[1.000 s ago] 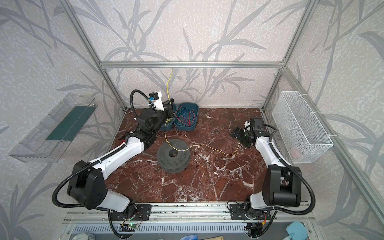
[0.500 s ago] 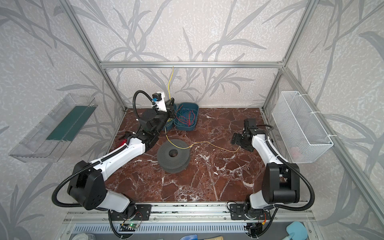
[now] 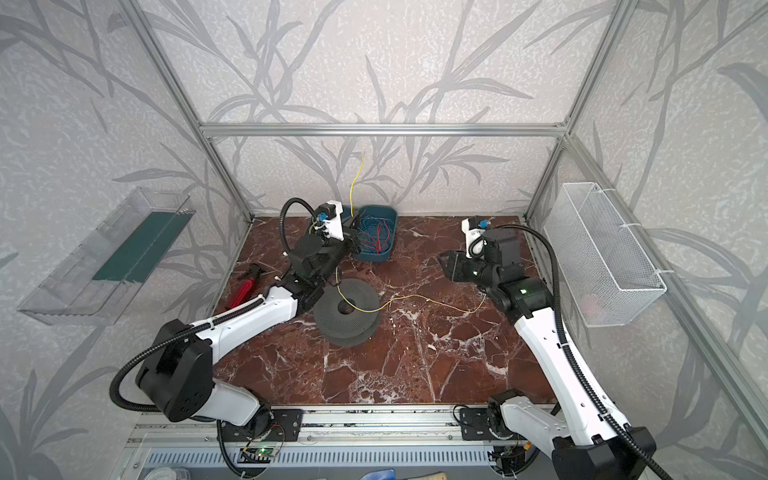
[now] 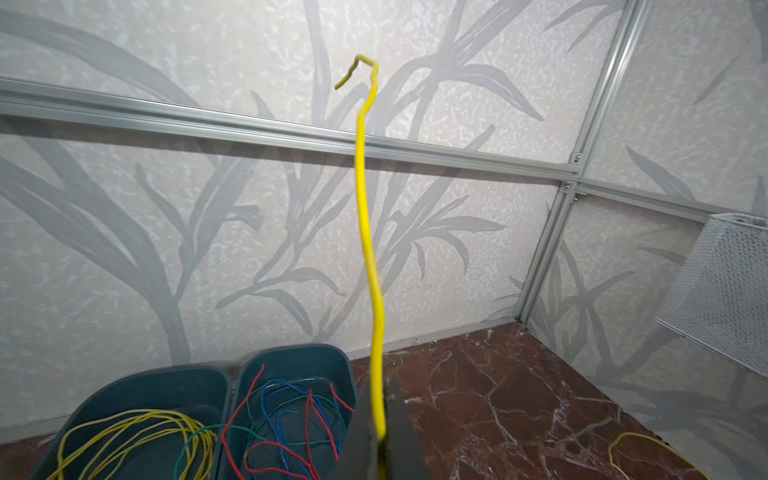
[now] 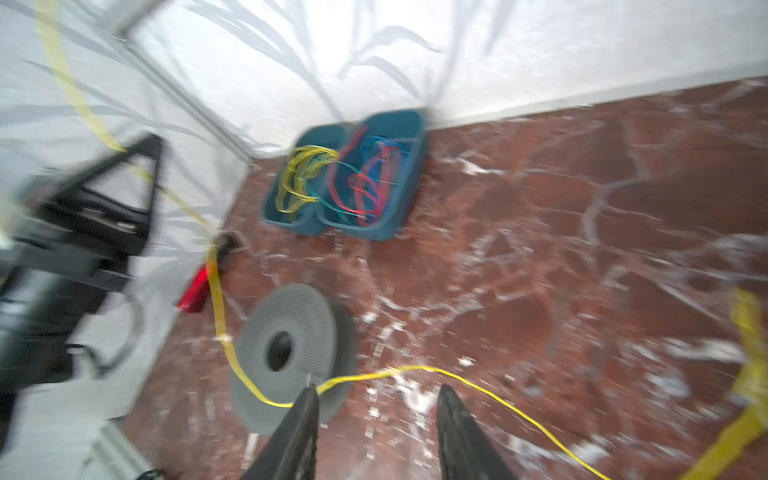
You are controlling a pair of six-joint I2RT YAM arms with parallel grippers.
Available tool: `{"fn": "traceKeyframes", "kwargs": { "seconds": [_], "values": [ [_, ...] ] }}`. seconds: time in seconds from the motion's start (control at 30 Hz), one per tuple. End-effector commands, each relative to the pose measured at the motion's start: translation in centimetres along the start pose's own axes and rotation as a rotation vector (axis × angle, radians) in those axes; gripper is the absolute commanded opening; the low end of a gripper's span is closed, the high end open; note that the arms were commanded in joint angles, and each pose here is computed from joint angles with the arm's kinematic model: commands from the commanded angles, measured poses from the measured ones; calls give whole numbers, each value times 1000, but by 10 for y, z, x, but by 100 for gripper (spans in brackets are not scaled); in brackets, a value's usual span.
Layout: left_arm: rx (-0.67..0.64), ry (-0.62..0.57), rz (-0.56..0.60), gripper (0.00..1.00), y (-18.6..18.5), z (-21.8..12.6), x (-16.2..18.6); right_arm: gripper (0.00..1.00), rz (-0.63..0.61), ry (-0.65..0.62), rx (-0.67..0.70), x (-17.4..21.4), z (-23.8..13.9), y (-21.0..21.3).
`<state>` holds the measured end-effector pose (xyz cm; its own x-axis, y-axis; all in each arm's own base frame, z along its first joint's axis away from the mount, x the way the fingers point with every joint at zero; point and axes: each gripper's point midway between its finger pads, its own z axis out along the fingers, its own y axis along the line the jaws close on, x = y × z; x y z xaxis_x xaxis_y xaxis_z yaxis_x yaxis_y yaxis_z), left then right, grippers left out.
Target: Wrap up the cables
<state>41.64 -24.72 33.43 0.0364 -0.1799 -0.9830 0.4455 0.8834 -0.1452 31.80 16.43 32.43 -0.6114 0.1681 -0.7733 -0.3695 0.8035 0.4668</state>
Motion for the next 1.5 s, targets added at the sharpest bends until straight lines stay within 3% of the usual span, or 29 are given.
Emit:
{"fn": "traceKeyframes", "kwargs": {
  "seconds": [0.0,0.07,0.17,0.37,0.57,0.77,0.87,0.97,1.1,1.47],
  "values": [
    [109,-82,8,0,-33,-14,-22,39,-74,-89,-255,-47,20,63],
    [128,-73,25,0,-45,-18,-16,42,-80,-104,-354,-65,32,87],
    [136,-70,43,0,-57,-23,-7,59,-91,-116,-430,-87,50,113],
    [130,-69,70,0,-66,-28,0,65,-70,-90,-482,-98,78,140],
    [104,-72,88,0,-62,-30,1,31,-43,-72,-464,-93,87,139],
    [76,-72,101,0,-58,-28,-2,34,-33,-77,-444,-91,78,138],
    [83,-72,97,0,-59,-27,-1,31,-37,-82,-452,-92,75,140],
    [90,-76,91,0,-60,-26,-2,22,-45,-76,-449,-93,77,140],
    [95,-74,85,0,-61,-28,0,0,-41,-71,-446,-92,79,140],
    [123,-68,84,0,-64,-32,6,0,-53,-84,-455,-88,78,138]
  ]
}}
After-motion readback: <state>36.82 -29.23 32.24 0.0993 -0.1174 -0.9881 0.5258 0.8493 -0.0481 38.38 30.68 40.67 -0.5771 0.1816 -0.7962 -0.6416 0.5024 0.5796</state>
